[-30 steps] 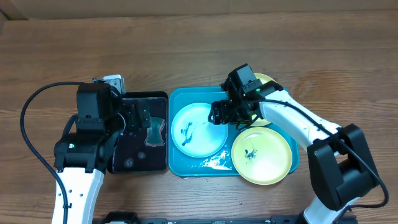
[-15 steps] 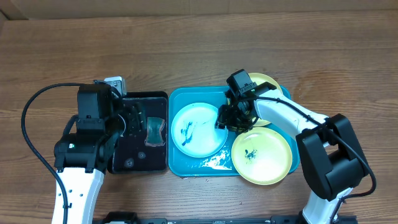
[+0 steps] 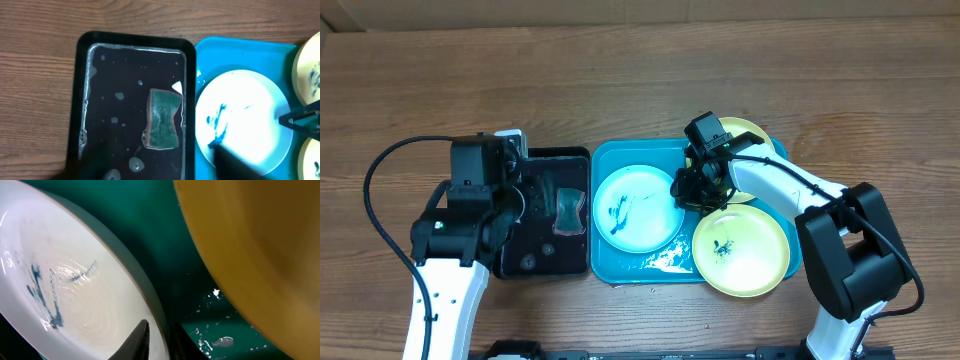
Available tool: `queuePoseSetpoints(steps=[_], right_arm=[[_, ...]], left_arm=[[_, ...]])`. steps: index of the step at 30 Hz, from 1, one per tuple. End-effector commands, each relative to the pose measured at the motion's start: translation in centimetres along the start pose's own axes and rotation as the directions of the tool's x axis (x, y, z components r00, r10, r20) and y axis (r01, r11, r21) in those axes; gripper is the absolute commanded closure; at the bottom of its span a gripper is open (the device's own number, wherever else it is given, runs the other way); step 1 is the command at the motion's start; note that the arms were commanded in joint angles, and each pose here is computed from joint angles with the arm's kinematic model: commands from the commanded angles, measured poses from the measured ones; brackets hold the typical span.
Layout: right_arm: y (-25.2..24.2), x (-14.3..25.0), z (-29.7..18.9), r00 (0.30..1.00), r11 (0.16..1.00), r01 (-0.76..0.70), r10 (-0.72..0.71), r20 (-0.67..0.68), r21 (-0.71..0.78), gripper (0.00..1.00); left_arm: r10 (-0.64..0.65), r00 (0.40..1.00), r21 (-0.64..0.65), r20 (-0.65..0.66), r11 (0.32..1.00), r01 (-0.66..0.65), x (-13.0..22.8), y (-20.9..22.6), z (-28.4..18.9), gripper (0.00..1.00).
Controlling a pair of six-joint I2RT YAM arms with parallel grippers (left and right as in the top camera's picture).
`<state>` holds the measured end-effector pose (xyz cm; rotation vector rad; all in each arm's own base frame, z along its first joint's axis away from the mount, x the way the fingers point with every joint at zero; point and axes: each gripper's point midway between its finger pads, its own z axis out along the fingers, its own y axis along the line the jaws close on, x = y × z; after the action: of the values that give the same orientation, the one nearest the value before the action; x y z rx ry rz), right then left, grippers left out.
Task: Clean dirty plates on tray and stack at the side
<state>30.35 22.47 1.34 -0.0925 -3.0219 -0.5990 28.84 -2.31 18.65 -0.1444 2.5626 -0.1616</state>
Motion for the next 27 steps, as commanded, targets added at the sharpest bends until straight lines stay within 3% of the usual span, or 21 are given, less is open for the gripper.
queuePoseSetpoints(steps=[1,6,7,10,15,19,25,27], right_arm=[[0.0,-0.2,0.0,1.000,1.000,0.000,0.000,0.008,0.006,0.83],[-0.1,-0.2,0.0,1.000,1.000,-0.001,0.001,0.005,0.008,0.82],[-0.1,-0.2,0.0,1.000,1.000,0.000,0.000,0.006,0.007,0.82],[0.0,-0.3,0.0,1.000,1.000,0.000,0.000,0.009,0.006,0.81],[0.0,-0.2,0.0,1.000,1.000,0.000,0.000,0.007,0.006,0.80],[0.0,-0.2,0.0,1.000,1.000,0.000,0.000,0.007,0.006,0.80],[0.0,-0.3,0.0,1.000,1.000,0.001,-0.001,0.009,0.005,0.78],[0.0,-0.2,0.0,1.000,1.000,0.001,-0.001,0.008,0.006,0.78]], left_arm=[[0.010,1.000,0.011,-0.024,1.000,-0.010,-0.3,-0.2,0.8,0.94],[0.001,0.990,-0.004,-0.141,1.000,-0.002,0.7,0.2,4.6,0.73],[0.004,0.985,0.006,-0.170,1.000,-0.003,0.9,0.0,5.6,0.64],[0.038,0.969,0.085,-0.244,0.996,-0.018,1.8,-1.1,8.4,0.54],[0.033,0.930,0.178,-0.366,0.983,0.035,4.0,-2.5,12.1,0.66],[0.024,0.900,0.176,-0.436,0.983,0.059,5.6,-2.4,13.7,0.76],[0.018,0.858,0.148,-0.513,0.987,0.067,7.6,-1.7,15.4,0.73],[0.019,0.857,0.145,-0.516,0.987,0.066,7.7,-1.6,15.6,0.69]])
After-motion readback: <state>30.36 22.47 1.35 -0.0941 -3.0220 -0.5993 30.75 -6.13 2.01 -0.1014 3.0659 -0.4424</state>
